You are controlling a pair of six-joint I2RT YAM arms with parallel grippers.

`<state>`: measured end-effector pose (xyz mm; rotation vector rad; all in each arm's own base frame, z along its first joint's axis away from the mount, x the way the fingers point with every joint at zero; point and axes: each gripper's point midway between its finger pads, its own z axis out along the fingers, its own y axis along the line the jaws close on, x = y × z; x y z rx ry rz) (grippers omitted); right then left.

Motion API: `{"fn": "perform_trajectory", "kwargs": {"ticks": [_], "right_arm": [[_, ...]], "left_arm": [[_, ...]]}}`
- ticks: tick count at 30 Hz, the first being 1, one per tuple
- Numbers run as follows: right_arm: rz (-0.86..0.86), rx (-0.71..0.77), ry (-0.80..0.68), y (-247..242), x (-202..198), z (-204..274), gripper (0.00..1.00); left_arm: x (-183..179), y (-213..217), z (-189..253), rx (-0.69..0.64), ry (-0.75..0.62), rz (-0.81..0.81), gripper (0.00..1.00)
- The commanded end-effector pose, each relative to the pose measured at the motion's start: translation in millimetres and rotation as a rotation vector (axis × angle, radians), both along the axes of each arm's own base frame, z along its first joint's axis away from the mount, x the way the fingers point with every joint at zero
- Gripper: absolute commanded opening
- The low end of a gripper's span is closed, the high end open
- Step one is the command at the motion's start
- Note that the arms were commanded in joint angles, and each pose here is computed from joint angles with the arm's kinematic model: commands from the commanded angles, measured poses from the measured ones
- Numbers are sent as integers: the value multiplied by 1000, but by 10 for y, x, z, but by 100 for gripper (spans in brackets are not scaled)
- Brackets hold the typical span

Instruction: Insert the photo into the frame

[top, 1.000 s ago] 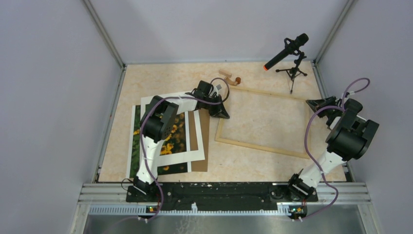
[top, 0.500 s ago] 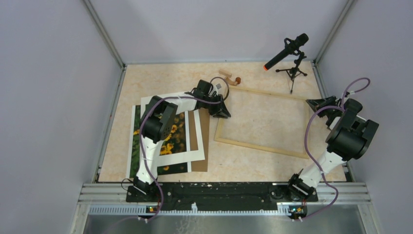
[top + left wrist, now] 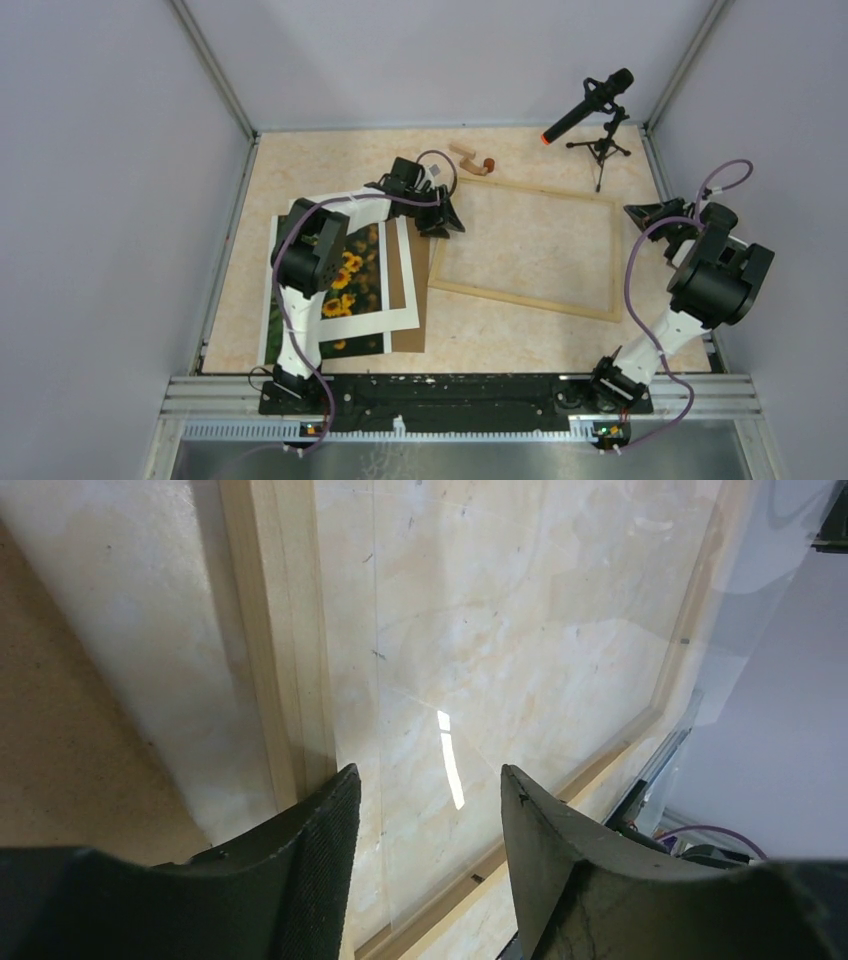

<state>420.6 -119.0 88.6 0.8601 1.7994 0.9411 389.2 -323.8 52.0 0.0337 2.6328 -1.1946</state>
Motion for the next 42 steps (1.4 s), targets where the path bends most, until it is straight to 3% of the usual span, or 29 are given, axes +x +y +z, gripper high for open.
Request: {"fn": "perform_trajectory", "kwargs": {"ticks": [1, 8, 12, 24, 32, 33, 38, 42], "right_arm": [[11, -36, -36, 17, 62, 2, 0], [28, -34, -14, 35, 73, -78, 0], [33, -35, -4, 41, 75, -121, 0], [101, -20, 32, 242, 181, -304, 0], [127, -16, 43, 321, 244, -321, 0], [128, -16, 48, 319, 243, -317, 4], [139, -16, 67, 368, 175, -244, 47], [142, -48, 102, 415, 141, -210, 57]], "left_arm": [[-24, 3, 357, -52, -74, -32, 60], [131, 278, 466, 67, -204, 27, 65], [246, 354, 244, 87, -160, 49, 67], [92, 248, -236, 28, -3, -11, 49], [1, 185, -201, -28, 14, -44, 46], [2, 184, -196, -28, 14, -45, 46], [8, 183, -166, -32, 12, -51, 45], [-1, 166, -144, -45, 19, -54, 45]]}}
